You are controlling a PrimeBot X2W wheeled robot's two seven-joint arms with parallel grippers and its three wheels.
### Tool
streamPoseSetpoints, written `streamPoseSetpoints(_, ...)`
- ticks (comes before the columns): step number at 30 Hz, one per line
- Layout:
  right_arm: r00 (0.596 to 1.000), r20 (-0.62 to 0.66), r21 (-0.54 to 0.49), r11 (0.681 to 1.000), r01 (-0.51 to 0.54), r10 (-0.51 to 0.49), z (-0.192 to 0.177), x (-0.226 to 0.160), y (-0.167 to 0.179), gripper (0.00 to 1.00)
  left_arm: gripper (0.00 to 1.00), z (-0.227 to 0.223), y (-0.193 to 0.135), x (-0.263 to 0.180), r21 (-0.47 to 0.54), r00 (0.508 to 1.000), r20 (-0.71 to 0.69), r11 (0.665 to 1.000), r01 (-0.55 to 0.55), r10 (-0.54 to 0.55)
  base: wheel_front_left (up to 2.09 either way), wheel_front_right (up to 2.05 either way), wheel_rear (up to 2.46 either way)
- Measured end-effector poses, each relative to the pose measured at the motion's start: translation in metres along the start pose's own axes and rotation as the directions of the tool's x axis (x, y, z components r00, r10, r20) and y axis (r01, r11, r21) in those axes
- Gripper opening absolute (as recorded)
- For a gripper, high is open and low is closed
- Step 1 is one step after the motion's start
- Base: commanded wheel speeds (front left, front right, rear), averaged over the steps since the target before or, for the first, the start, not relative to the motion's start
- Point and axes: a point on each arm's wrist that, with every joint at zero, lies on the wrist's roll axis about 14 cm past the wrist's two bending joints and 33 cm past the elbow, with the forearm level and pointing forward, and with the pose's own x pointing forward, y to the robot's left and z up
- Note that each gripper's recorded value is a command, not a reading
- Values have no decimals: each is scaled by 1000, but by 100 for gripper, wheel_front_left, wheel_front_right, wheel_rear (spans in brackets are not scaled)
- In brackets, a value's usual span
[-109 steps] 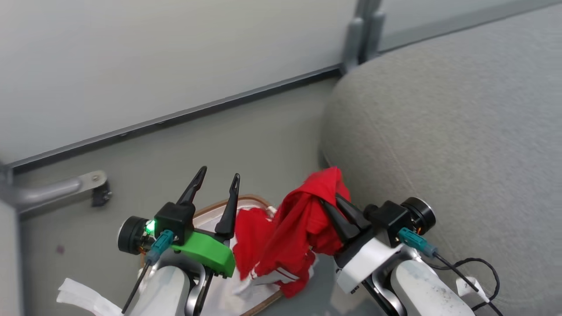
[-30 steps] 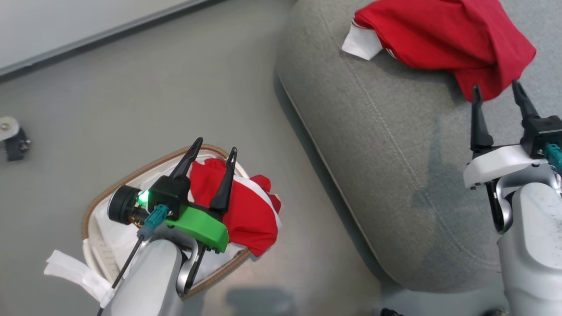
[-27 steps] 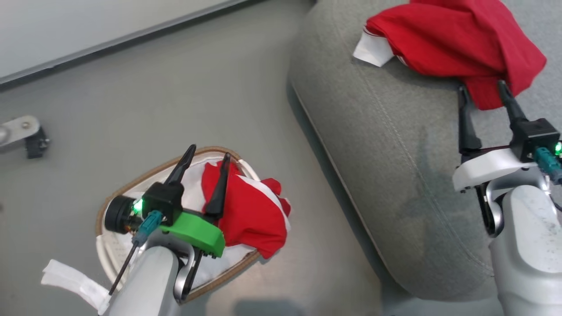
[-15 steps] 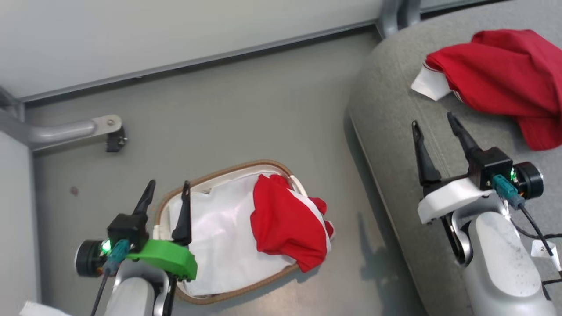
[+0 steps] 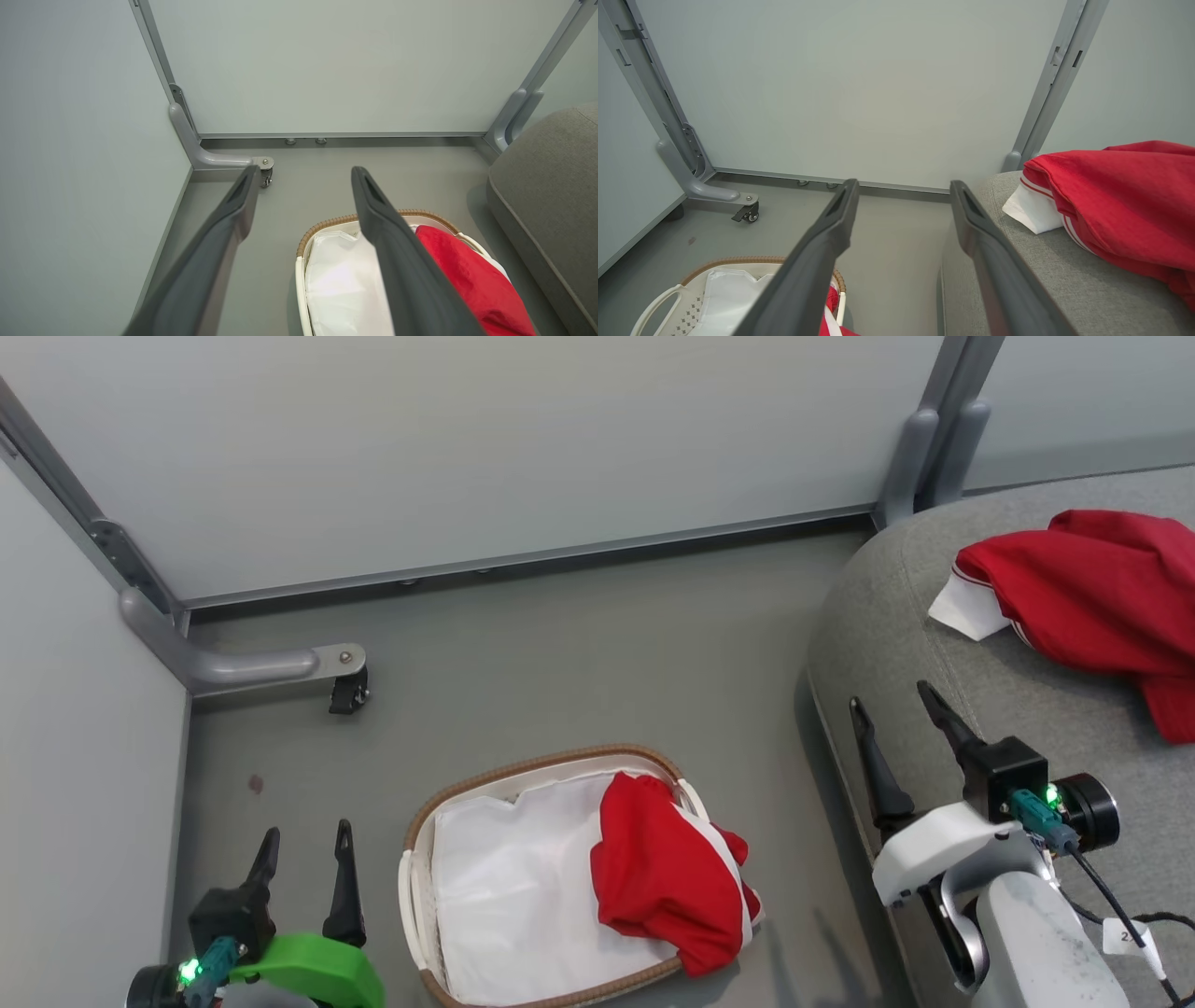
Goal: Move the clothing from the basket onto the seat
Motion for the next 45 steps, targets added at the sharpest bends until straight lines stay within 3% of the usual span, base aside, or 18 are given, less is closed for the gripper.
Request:
streamPoseSetpoints(7, 1000, -15, 25, 999, -22, 23, -4, -16, 12, 100, 100, -1, 9, -26, -15, 999, 10, 999, -34, 34, 0, 0, 0)
streamPoseSetpoints(16, 999, -28, 30, 999, -33, 34, -9, -14, 16, 100, 100, -13, -4, -27, -56, 1000, -26, 998, 2, -3, 0, 0, 0)
streamPoseSetpoints(27, 998, 46, 29, 999, -33, 32, 6, 40, 6, 100, 100, -15, -43, 41, -110, 990, -52, 986, 126, -133, 0, 0, 0)
streamPoseSetpoints(34, 997, 68, 43, 999, -23, 20, -1, 73, -4, 100, 100, -32, -84, 89, -150, 959, -95, 957, 250, -265, 0, 0, 0)
streamPoseSetpoints(45, 999, 53, 44, 999, -10, 7, -35, 104, -20, 100, 100, -101, -119, 139, -209, 876, -245, 905, 370, -414, 0, 0, 0)
